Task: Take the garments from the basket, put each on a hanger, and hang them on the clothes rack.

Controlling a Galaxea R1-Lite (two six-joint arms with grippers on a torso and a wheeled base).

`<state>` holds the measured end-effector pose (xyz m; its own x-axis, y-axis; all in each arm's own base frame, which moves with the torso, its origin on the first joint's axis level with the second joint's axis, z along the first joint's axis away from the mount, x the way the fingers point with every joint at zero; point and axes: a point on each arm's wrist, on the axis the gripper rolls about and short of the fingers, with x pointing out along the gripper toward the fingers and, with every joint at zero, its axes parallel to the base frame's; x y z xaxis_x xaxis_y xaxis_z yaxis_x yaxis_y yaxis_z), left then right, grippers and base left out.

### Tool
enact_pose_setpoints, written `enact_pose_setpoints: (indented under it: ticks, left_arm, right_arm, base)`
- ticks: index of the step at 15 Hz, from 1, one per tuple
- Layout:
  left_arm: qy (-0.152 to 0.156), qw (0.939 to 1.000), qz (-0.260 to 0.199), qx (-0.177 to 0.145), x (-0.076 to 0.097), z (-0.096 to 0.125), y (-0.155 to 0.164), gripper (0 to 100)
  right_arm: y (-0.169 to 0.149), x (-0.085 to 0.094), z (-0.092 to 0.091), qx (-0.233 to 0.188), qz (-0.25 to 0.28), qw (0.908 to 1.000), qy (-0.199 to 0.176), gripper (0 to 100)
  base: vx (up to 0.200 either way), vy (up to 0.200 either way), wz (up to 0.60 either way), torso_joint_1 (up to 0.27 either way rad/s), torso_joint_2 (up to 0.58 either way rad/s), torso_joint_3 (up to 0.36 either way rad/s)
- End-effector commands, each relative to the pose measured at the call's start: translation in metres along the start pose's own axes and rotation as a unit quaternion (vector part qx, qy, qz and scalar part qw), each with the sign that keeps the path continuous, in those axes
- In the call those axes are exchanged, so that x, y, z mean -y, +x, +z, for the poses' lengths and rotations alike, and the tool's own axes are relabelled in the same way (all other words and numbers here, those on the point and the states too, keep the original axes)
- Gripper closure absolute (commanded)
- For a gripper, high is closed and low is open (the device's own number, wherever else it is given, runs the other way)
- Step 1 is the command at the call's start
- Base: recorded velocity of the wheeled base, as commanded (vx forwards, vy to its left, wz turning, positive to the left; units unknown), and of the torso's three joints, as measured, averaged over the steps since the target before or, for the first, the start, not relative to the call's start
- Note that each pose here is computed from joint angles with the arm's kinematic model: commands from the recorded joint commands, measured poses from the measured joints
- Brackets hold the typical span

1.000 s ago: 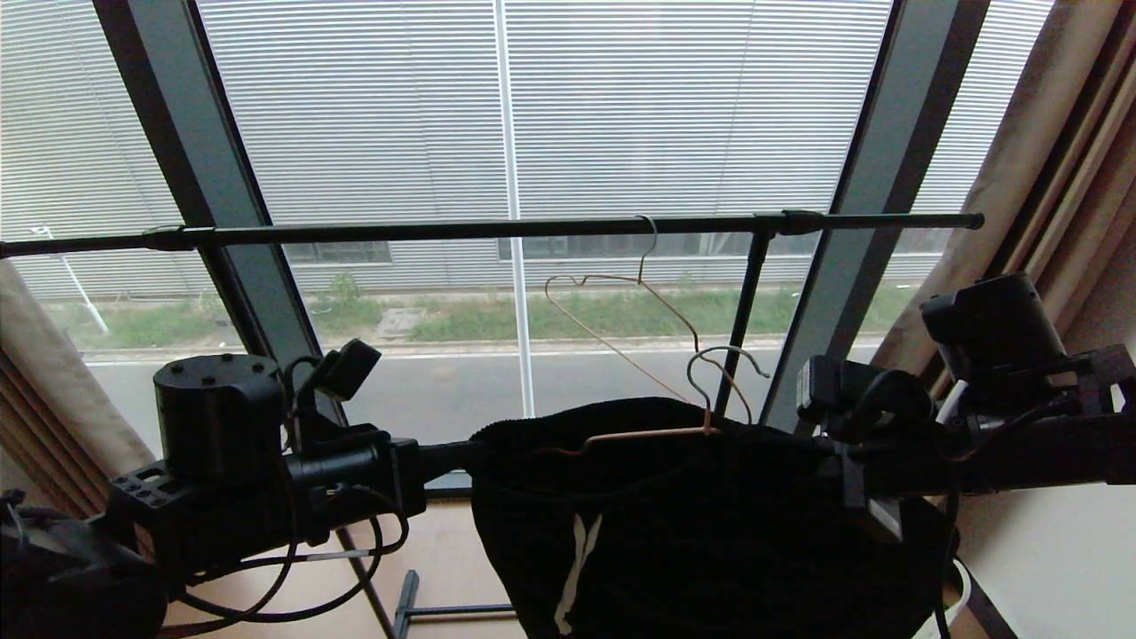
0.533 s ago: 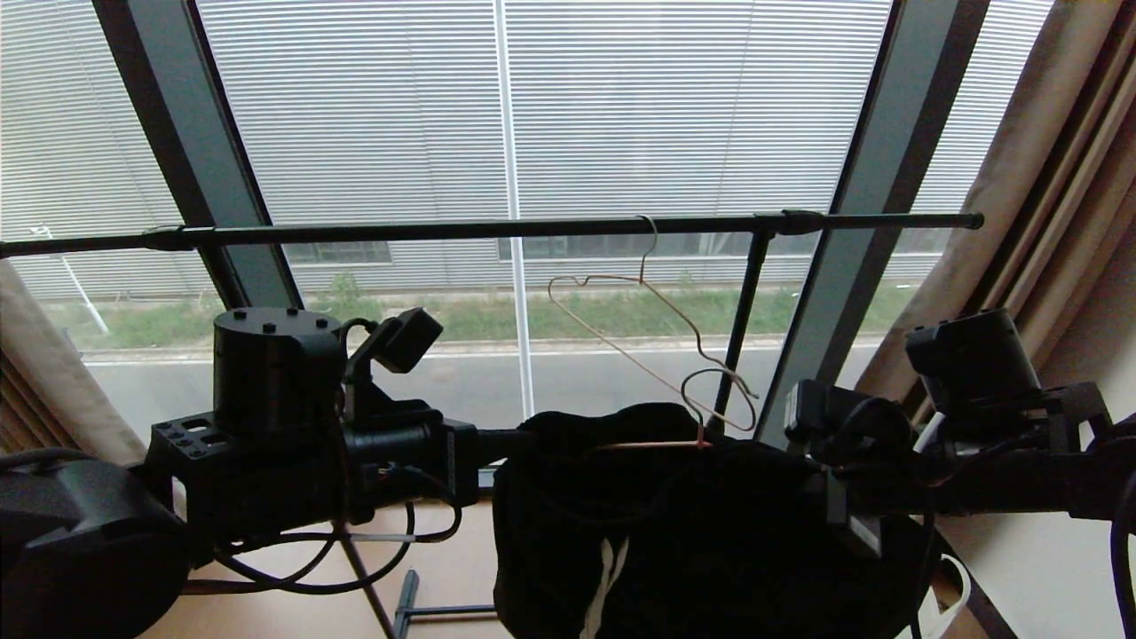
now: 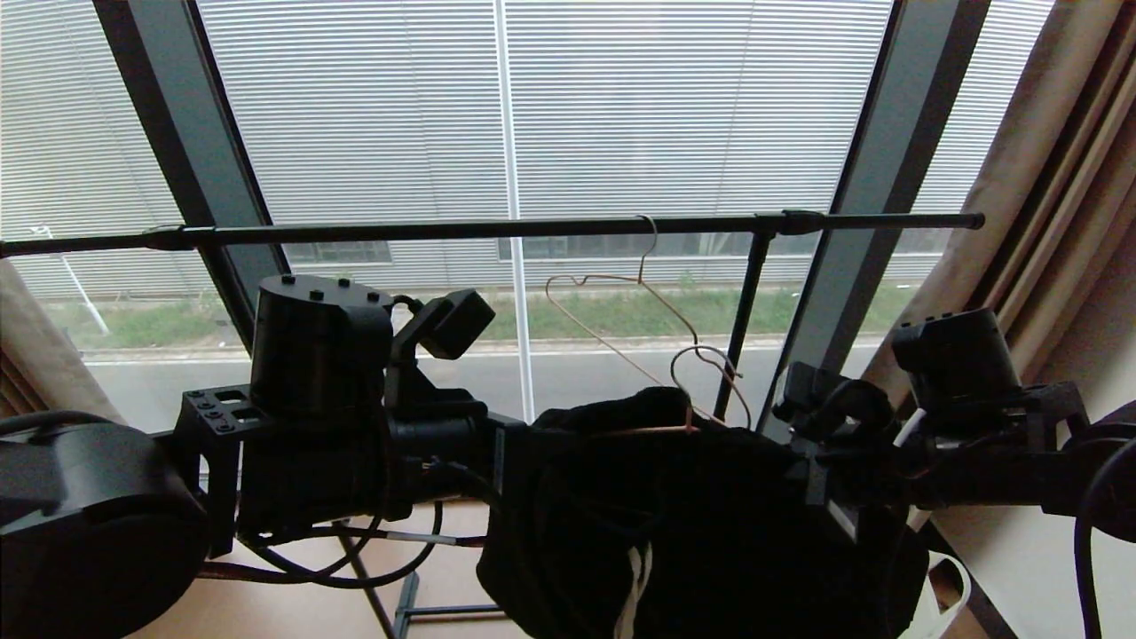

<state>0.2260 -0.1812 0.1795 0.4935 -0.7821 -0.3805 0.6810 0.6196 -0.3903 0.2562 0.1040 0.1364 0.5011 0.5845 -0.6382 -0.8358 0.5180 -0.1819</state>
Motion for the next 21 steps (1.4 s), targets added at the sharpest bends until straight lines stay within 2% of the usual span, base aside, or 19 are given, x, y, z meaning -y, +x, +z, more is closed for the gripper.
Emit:
enact_pose_setpoints:
  ticks: [1, 3, 5, 8, 9, 11, 18, 21]
  left_arm:
    - [0.006, 1.0, 0.004, 0.001, 0.003, 0.0, 0.001, 100]
    - [0.005, 0.9999, 0.015, -0.001, 0.001, -0.002, 0.001, 100]
    - [0.012, 0.9999, 0.006, -0.004, 0.007, -0.005, 0.0, 100]
    - [0.015, 0.9996, -0.005, -0.023, 0.014, -0.015, 0.003, 100]
    - [0.017, 0.9994, -0.01, -0.028, 0.017, -0.018, 0.005, 100]
    - [0.019, 0.9993, -0.013, -0.03, 0.019, -0.019, 0.006, 100]
    - [0.021, 0.9984, -0.017, -0.05, 0.02, -0.027, 0.017, 100]
    - [0.047, 0.9969, -0.017, -0.061, 0.019, -0.033, 0.02, 100]
  right_arm:
    - [0.001, -0.001, 0.0, 0.008, 0.003, 0.9999, 0.015, 100]
    - [-0.001, -0.002, 0.002, 0.03, 0.029, 0.9988, 0.025, 100]
    - [-0.001, -0.002, 0.002, 0.043, 0.04, 0.9978, 0.031, 100]
    - [0.0, -0.003, 0.003, 0.091, 0.05, 0.9925, 0.064, 100]
    - [0.001, -0.004, 0.004, 0.118, 0.058, 0.9882, 0.078, 100]
    - [0.006, -0.012, 0.006, 0.135, 0.069, 0.986, 0.07, 100]
    - [0.009, -0.019, 0.007, 0.189, 0.088, 0.9751, 0.076, 100]
    - [0.008, -0.024, 0.008, 0.19, 0.096, 0.9744, 0.071, 100]
  base:
    - [0.0, 0.0, 0.0, 0.0, 0.0, 0.0]
    - [0.0, 0.0, 0.0, 0.0, 0.0, 0.0]
    - [0.0, 0.0, 0.0, 0.0, 0.0, 0.0]
    - [0.0, 0.0, 0.0, 0.0, 0.0, 0.0]
    - [0.0, 0.0, 0.0, 0.0, 0.0, 0.0]
    - [0.0, 0.0, 0.0, 0.0, 0.0, 0.0]
    - [0.0, 0.0, 0.0, 0.0, 0.0, 0.0]
    - [0.0, 0.0, 0.0, 0.0, 0.0, 0.0]
